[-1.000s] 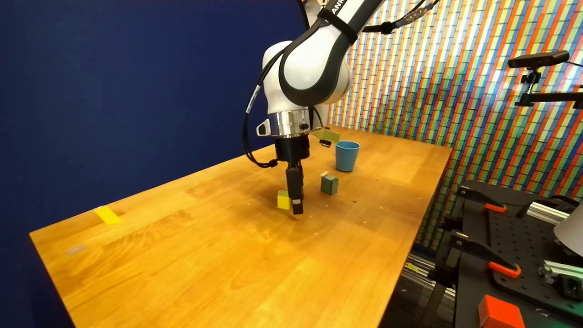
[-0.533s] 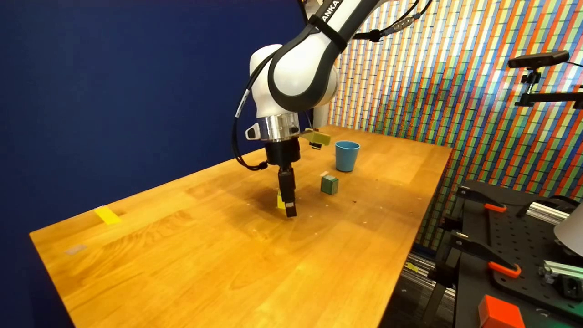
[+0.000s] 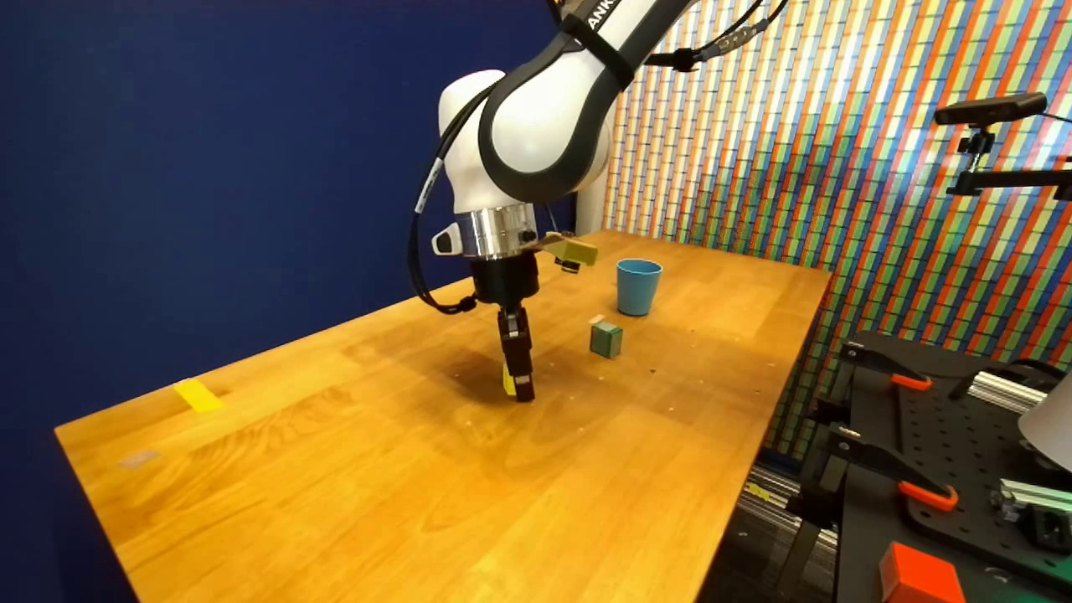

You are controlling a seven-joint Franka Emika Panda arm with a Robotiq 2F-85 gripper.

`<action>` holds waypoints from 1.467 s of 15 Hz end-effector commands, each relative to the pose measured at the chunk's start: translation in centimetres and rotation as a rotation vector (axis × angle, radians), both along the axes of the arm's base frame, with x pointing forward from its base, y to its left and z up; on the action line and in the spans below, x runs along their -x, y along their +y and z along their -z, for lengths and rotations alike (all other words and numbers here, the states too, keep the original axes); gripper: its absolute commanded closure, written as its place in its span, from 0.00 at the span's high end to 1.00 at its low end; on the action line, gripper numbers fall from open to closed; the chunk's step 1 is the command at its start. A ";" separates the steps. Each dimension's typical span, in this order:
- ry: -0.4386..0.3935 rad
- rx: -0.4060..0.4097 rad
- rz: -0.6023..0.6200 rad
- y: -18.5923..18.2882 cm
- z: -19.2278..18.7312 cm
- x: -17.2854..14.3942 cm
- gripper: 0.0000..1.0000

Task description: Put the yellow cube inside the blue cup

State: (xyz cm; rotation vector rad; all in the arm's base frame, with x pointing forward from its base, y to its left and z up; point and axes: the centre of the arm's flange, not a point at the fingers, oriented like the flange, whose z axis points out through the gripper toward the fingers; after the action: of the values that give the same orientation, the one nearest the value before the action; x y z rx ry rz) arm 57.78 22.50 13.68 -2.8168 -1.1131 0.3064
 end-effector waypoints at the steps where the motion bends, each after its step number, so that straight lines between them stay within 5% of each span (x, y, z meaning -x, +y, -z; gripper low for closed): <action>1: -0.042 0.070 0.022 -1.8 -2.8 -0.3 0.13; 12: -0.283 0.315 0.465 -22.3 -16.2 -1.6 0.13; 17: -0.198 0.329 0.631 -28.6 -15.0 1.9 0.13; 22: -0.098 0.311 0.676 -29.2 -11.3 4.6 0.15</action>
State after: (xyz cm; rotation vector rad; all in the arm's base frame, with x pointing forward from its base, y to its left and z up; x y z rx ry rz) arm 54.96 -7.10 25.31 -3.3262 -0.1260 0.2712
